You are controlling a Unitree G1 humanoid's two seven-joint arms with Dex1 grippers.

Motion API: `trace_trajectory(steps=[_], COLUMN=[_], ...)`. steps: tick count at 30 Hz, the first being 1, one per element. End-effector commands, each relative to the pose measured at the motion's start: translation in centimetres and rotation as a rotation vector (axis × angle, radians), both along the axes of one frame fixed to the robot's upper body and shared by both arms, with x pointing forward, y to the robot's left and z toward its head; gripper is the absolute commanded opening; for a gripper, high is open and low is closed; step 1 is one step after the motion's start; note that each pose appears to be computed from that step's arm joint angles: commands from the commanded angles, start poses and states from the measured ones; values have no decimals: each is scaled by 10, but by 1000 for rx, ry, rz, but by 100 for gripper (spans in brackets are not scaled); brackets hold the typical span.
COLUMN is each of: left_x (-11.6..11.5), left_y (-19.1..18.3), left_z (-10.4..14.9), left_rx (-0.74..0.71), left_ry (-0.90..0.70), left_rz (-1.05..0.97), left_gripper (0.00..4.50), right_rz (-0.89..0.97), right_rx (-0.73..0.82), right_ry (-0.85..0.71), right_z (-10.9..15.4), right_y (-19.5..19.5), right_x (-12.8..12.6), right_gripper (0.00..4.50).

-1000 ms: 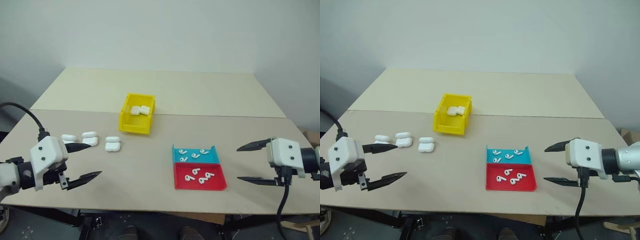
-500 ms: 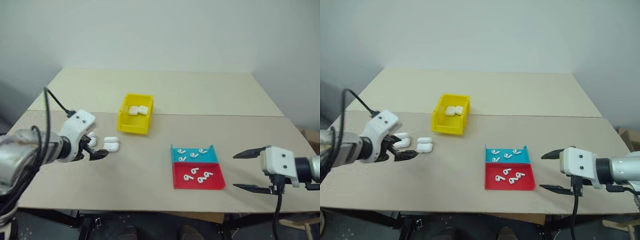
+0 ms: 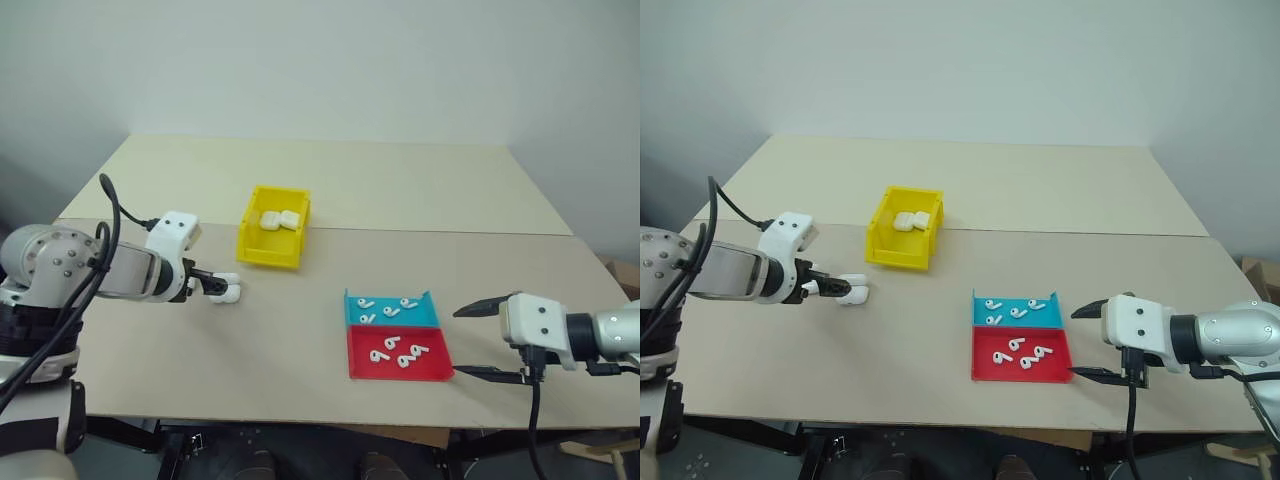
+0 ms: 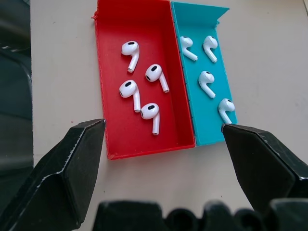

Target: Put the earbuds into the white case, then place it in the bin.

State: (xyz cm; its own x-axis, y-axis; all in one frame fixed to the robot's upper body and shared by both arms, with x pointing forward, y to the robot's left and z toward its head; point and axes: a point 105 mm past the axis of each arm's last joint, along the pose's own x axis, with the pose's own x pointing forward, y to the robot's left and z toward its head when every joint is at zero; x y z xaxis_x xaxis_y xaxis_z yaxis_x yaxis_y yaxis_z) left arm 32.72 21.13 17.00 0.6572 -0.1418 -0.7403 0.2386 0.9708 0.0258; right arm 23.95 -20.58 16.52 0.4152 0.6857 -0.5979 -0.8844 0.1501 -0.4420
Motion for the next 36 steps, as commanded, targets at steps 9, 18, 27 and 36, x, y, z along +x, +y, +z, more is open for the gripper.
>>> trace_trajectory(steps=[9,18,27,36], left_x=[-3,1,12,20], left_y=[-23,-28,-25,-33], left_z=[-1,-5,-10,-20], left_rx=[-28,26,6,-9], left_ry=[2,8,40,59], left_rz=[163,197,231,231], left_gripper=[450,450,450,450], right_rz=[6,4,-1,-13], right_rx=[2,-1,-11,-20], right_ry=[-38,-34,-33,-34], right_z=[6,5,5,5], right_y=[2,1,1,-1], right_x=[0,0,-1,-3], right_gripper=[446,446,446,446])
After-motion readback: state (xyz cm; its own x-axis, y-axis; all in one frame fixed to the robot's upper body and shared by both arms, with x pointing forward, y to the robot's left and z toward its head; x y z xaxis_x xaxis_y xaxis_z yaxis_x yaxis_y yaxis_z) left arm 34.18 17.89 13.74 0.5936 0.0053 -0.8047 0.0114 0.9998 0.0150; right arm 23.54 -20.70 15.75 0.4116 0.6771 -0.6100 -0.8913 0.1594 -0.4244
